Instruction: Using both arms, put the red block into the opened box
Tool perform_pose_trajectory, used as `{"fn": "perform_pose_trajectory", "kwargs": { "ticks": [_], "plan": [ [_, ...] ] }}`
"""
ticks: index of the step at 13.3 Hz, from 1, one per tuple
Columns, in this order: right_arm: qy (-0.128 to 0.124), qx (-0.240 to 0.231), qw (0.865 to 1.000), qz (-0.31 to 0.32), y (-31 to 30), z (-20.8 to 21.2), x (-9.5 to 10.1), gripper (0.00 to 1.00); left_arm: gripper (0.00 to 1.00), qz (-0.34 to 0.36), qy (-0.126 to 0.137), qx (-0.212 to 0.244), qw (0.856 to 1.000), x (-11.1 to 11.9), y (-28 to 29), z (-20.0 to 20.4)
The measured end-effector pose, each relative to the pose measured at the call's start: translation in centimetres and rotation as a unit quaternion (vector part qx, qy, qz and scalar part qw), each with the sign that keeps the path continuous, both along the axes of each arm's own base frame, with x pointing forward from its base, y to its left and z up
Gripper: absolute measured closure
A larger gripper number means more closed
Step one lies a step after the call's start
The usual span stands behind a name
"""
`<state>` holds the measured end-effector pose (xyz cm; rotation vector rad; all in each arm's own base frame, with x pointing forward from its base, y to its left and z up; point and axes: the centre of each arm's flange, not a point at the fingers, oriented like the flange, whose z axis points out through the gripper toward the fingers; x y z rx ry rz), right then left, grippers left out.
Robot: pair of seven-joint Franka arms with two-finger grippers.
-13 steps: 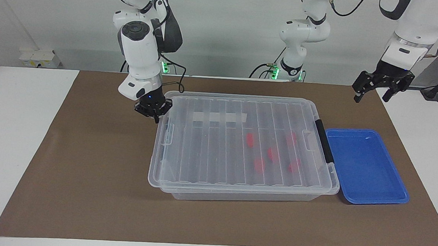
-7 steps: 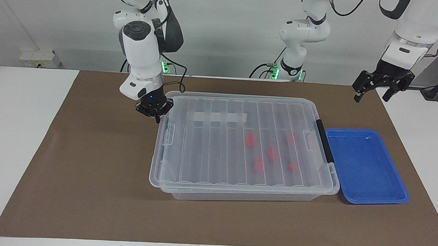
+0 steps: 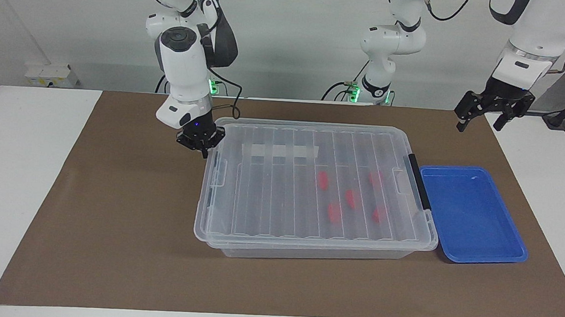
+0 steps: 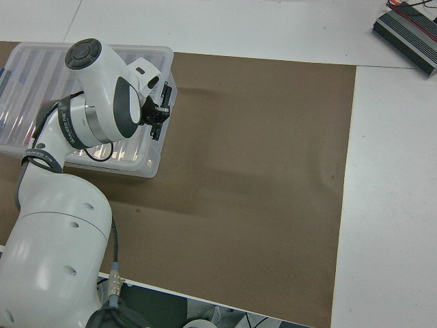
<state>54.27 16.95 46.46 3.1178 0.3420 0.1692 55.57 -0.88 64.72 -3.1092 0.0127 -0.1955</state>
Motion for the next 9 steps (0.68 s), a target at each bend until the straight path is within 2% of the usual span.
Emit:
{"fn": "perform_pose_trajectory", "kwargs": {
  "ticks": [5,8,9],
  "plan": [
    [0.011,-0.004,1.0,-0.008,-1.0,0.9,-0.4,0.99,0.0,0.0,0.0,0.0,1.0,0.0,0.0,0.0],
    [0.03,-0.01,0.998,-0.049,-5.6,2.2,-0.6,0.99,0.0,0.0,0.0,0.0,1.0,0.0,0.0,0.0],
    [0.028,-0.009,0.997,-0.065,-7.3,2.6,-0.4,0.93,0.0,0.0,0.0,0.0,1.0,0.0,0.0,0.0]
  ]
}}
